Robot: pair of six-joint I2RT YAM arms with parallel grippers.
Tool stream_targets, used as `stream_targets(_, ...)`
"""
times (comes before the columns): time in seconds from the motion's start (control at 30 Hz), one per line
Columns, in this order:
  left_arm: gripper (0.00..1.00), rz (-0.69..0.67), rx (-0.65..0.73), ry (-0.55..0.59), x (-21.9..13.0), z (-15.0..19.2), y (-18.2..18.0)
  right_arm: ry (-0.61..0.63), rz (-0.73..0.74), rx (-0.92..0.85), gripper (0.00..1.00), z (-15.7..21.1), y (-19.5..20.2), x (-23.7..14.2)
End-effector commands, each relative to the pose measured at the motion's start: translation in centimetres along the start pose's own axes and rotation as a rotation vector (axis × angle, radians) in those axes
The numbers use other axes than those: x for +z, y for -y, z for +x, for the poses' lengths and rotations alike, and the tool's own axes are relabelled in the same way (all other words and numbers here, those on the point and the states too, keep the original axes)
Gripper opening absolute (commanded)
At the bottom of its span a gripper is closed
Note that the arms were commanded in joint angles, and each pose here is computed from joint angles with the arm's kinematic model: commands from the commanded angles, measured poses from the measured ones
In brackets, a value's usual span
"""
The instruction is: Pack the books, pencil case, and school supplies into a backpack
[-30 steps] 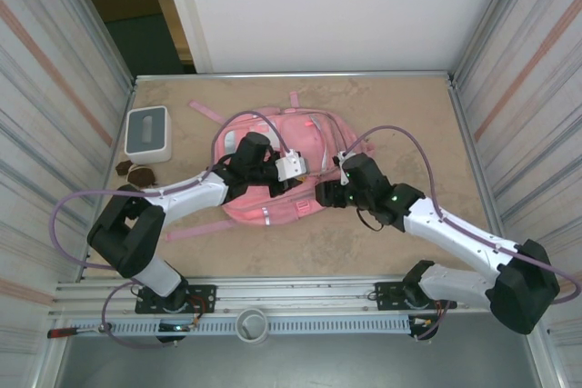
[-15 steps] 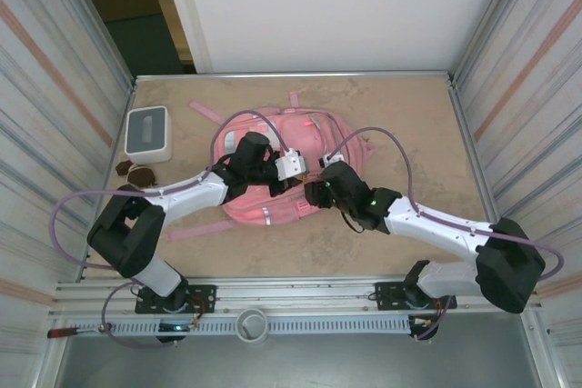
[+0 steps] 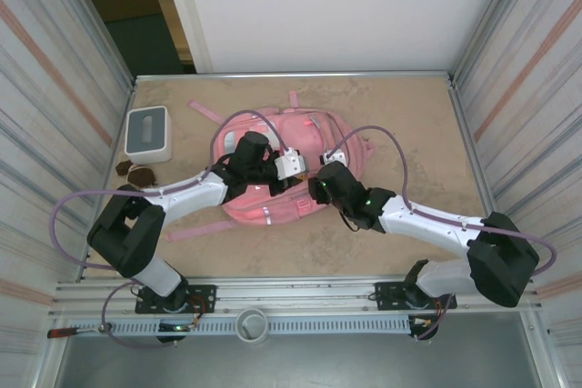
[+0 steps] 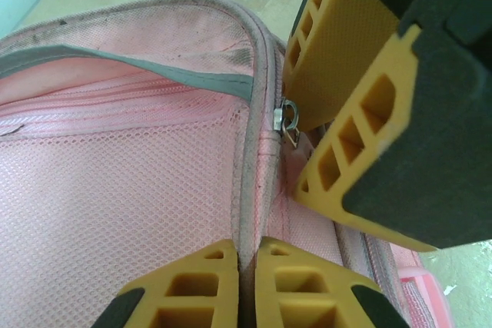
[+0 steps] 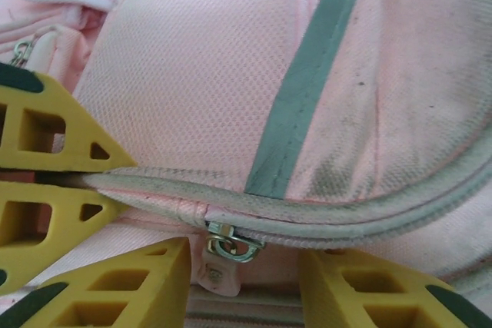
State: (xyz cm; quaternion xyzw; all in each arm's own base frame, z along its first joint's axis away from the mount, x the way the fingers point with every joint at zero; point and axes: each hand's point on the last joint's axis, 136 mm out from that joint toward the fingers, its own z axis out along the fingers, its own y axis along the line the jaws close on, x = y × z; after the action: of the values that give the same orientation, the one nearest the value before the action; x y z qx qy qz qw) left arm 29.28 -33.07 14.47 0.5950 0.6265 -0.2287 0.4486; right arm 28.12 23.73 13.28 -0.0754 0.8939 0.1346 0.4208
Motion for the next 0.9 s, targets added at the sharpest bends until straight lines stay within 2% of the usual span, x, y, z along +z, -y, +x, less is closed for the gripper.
stream_targets(0.0,0.0,0.002,-0.007,0.073,-1.1,-2.3,0.0,0.04,0.086,0.007,0.39,-0.7,1.7,-0.3)
stream_targets(0.2,0.0,0.001,-0.01,0.067,-1.1,-2.2,0.0,0.053,0.124,-0.01,0.41,-1.0,2.7,-1.1)
stream_targets(0.4,0.0,0.0,-0.009,0.069,-1.1,-2.2,0.0,0.054,0.124,-0.039,0.36,-1.1,3.0,-1.5)
stream_targets(0.87,0.0,0.005,-0.01,0.063,-0.9,-2.0,0.1,-0.002,-0.043,-0.032,0.28,-1.4,2.0,-0.5)
